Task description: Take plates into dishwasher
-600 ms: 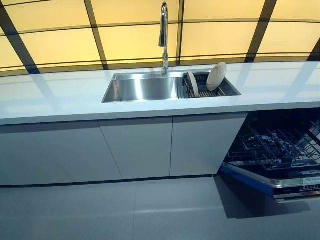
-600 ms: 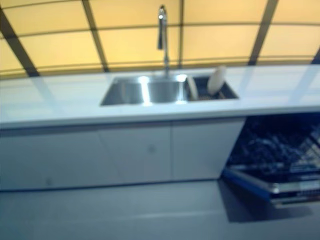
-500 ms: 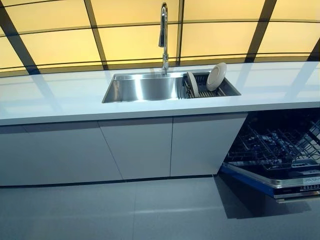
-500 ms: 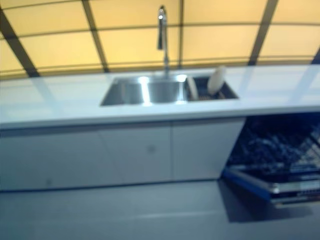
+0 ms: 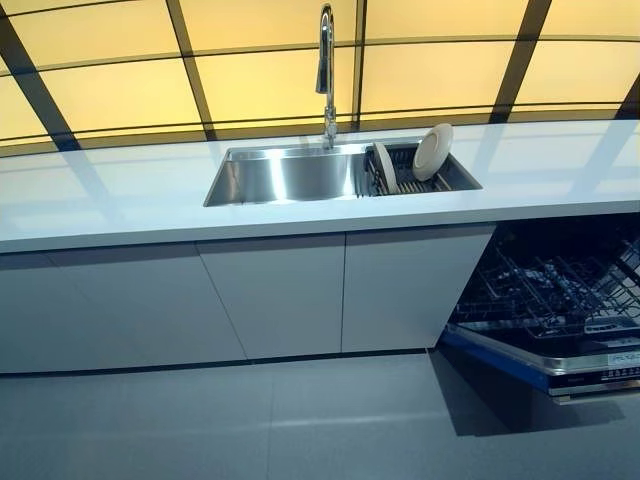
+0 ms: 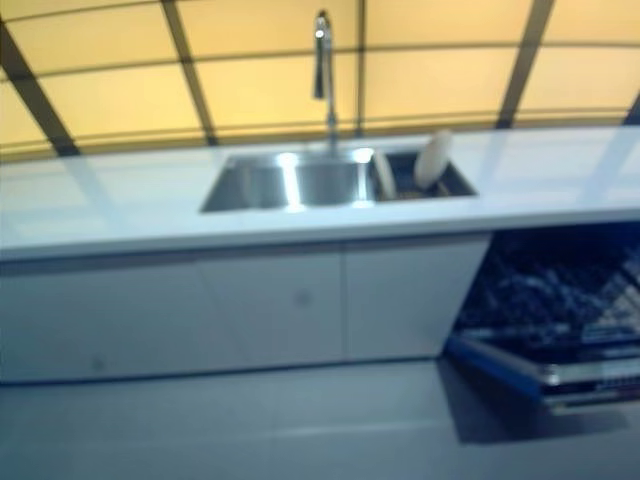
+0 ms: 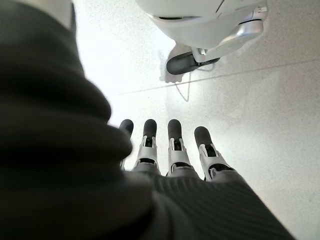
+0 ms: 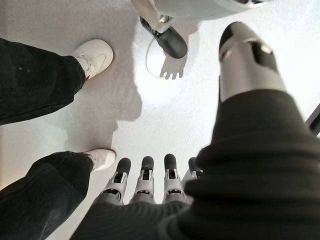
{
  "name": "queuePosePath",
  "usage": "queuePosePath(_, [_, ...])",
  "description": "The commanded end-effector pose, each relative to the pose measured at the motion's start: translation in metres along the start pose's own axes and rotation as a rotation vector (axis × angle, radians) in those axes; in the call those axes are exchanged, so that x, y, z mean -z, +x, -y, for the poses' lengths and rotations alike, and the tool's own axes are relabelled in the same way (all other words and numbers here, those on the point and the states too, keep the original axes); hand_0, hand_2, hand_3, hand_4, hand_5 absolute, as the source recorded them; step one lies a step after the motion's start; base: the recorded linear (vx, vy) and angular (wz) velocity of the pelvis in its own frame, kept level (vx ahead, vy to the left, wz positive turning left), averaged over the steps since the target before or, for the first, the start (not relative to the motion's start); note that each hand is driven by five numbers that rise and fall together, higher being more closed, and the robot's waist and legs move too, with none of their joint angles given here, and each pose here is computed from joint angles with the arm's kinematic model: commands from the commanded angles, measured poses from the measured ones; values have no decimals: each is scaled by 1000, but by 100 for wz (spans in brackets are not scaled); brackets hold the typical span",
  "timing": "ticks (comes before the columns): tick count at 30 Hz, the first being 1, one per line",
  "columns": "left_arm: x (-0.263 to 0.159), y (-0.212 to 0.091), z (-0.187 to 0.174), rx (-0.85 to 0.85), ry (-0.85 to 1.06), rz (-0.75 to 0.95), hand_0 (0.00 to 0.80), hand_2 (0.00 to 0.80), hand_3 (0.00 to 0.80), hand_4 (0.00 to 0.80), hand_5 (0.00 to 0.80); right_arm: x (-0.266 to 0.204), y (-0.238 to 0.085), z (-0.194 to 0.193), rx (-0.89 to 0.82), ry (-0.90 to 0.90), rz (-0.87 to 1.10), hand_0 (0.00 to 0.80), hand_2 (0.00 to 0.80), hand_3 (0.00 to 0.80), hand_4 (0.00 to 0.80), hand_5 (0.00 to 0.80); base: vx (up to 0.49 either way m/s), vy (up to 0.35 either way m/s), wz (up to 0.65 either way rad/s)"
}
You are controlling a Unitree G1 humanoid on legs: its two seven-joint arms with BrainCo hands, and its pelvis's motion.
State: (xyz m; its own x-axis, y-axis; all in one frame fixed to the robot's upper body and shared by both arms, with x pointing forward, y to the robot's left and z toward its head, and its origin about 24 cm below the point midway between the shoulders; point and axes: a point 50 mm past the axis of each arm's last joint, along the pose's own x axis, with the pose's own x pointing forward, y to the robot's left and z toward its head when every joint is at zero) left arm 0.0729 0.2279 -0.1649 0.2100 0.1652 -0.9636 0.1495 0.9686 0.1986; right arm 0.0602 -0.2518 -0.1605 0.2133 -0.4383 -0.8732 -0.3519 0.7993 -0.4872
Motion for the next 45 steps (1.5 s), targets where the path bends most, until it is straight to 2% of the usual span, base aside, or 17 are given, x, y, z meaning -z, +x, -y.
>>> queuePosePath(1, [-25, 1, -12, -44, 9, 28, 0, 0, 0, 0, 0, -23, 4, 19, 31, 28, 3, 0, 0, 0, 0, 0, -39, -51, 3])
queuePosePath(7, [-33, 1, -10, -32, -5, 33, 0, 0, 0, 0, 0, -35, 5, 31, 58, 60, 14, 0, 0, 0, 0, 0, -5, -49, 3])
queuePosePath(17, [-5, 1, -13, -92, -28, -51, 0, 0, 0, 0, 0, -17, 4, 18, 37, 94, -49, 0, 0, 0, 0, 0, 101, -86, 3])
queuePosePath(25, [-1, 1, -24, -132, -118, -79, 0, 0, 0, 0, 0, -17, 6, 29, 49, 102, -53, 0, 0, 0, 0, 0, 51, -154, -10])
queuePosePath(28, [5, 1, -20, -119, -171, -94, 0, 0, 0, 0, 0, -10, 7, 34, 58, 70, -61, 0, 0, 0, 0, 0, -37, -78, -37])
queuePosePath(36, [41, -2, -11, -87, -193, -195, 0, 0, 0, 0, 0, -1, 8, 42, 53, 130, -103, 0, 0, 0, 0, 0, 213, 67, -5])
queuePosePath(40, [37, -3, -22, -125, -191, -173, 0, 0, 0, 0, 0, -4, 8, 37, 41, 111, -98, 0, 0, 0, 0, 0, 387, 129, -25])
queuePosePath(45, [-1, -2, -44, -179, -166, -32, 0, 0, 0, 0, 0, -6, 7, 25, -5, 67, -44, 0, 0, 0, 0, 0, 327, 25, -20])
